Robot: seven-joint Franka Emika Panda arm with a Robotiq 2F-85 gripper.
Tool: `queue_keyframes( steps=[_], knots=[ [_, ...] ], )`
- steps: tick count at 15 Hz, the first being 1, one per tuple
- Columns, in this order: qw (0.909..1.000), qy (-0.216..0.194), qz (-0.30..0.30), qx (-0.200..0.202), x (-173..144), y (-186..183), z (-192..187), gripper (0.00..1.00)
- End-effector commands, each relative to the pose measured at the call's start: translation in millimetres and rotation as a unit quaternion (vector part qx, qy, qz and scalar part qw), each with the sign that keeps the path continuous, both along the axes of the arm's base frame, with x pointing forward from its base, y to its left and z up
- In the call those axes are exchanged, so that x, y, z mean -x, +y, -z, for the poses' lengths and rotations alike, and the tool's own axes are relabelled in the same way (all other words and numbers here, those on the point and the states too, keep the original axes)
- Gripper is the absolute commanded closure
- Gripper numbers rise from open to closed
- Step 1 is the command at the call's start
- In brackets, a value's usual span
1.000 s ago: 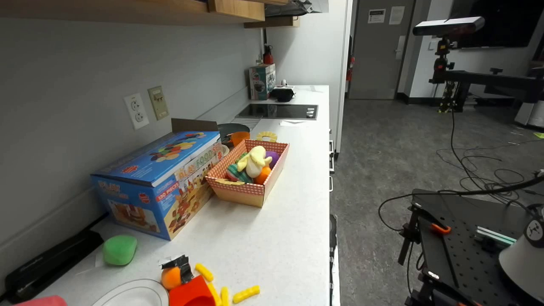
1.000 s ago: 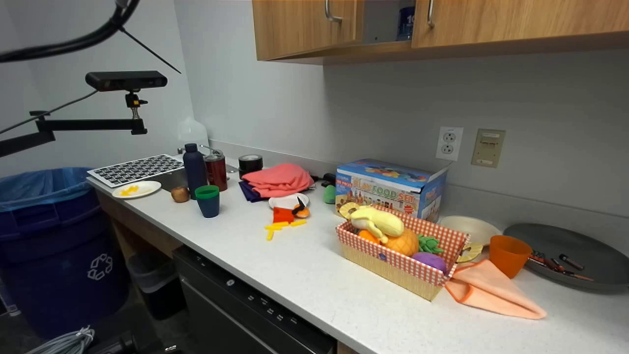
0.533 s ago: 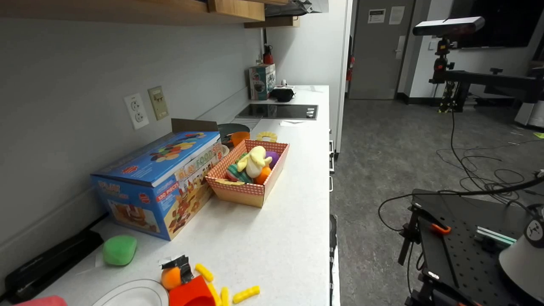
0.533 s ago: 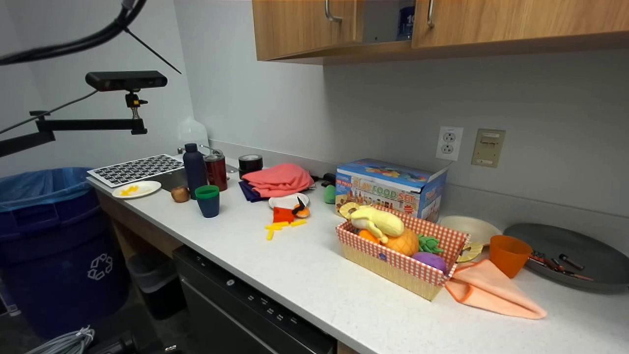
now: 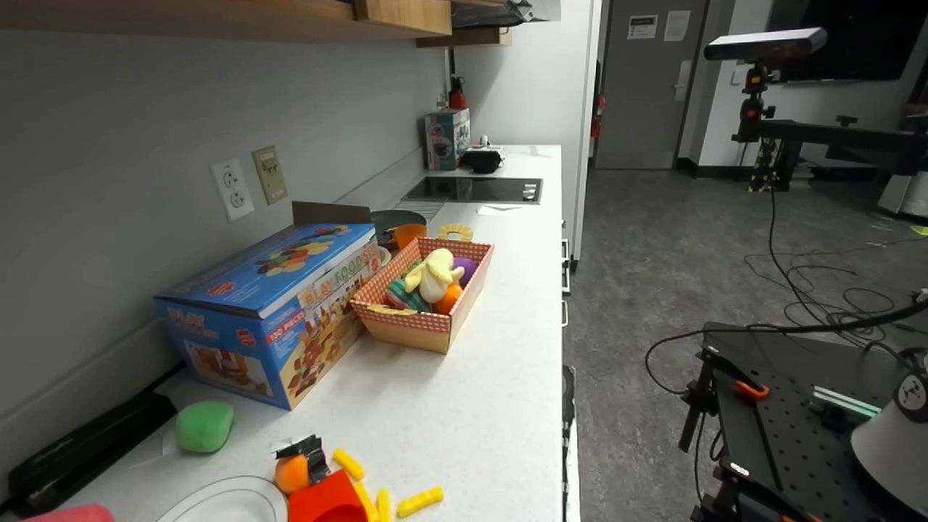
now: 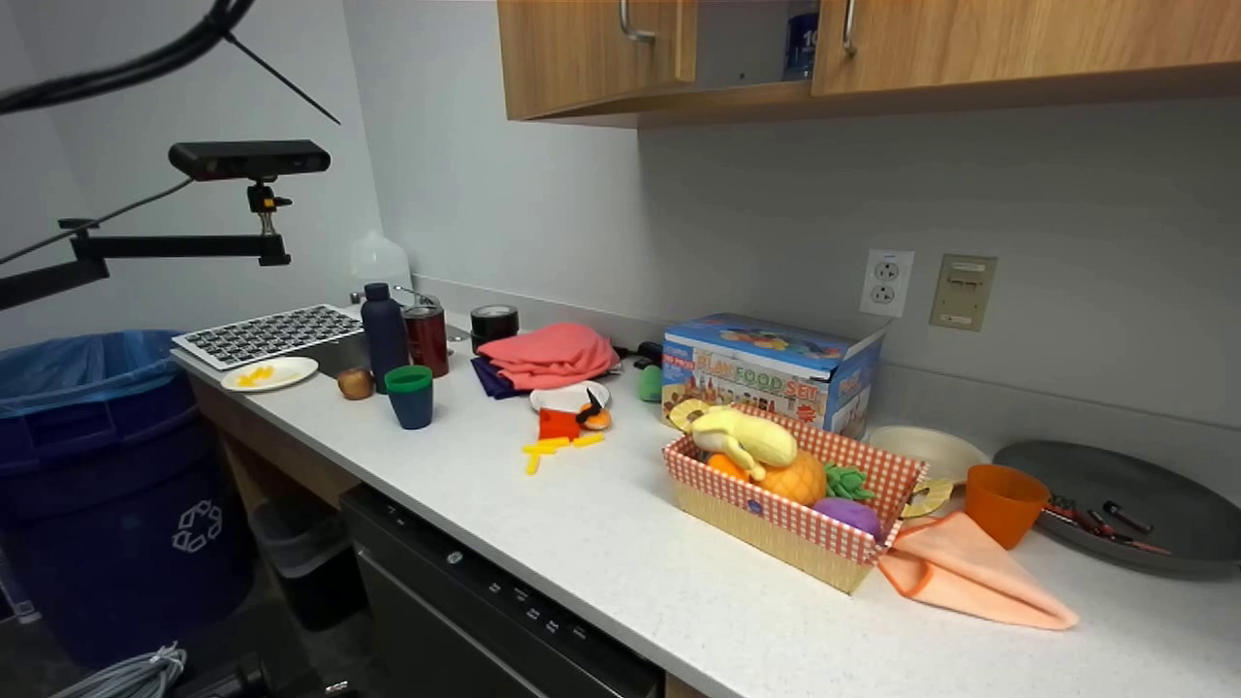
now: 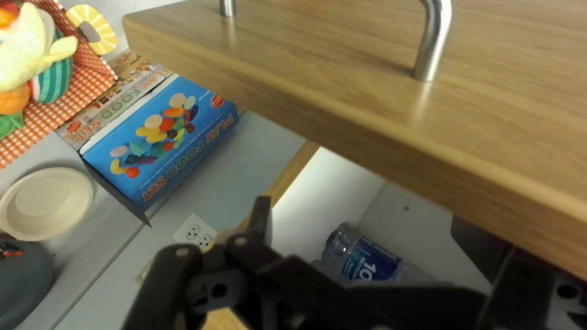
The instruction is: Open the left and right cabinet doors, respectively
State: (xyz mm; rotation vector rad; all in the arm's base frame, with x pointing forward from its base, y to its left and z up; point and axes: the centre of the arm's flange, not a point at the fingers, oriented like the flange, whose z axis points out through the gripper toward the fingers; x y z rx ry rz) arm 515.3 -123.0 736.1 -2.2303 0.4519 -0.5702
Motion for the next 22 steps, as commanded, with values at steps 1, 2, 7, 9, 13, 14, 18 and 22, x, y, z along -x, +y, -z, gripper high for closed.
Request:
queue_keyframes(
  steps=[1,2,7,9,13,14,18,22],
  knots=[
    [0.998,0.003,-0.055,-0.03,42,8,-16,0.0],
    [0.9969,0.005,-0.07,-0.035,54,11,-19,0.0],
    [0.9896,0.006,-0.136,-0.046,132,37,-30,0.0],
    [0.9877,0.0,-0.148,-0.05,156,49,-30,0.0],
    [0.9834,-0.009,-0.171,-0.059,198,80,-22,0.0],
    [0.9818,-0.011,-0.179,-0.062,208,89,-19,0.0],
    [0.9726,-0.013,-0.221,-0.072,247,127,-7,0.0],
    [0.9643,-0.018,-0.256,-0.064,277,150,-1,0.0]
  ],
)
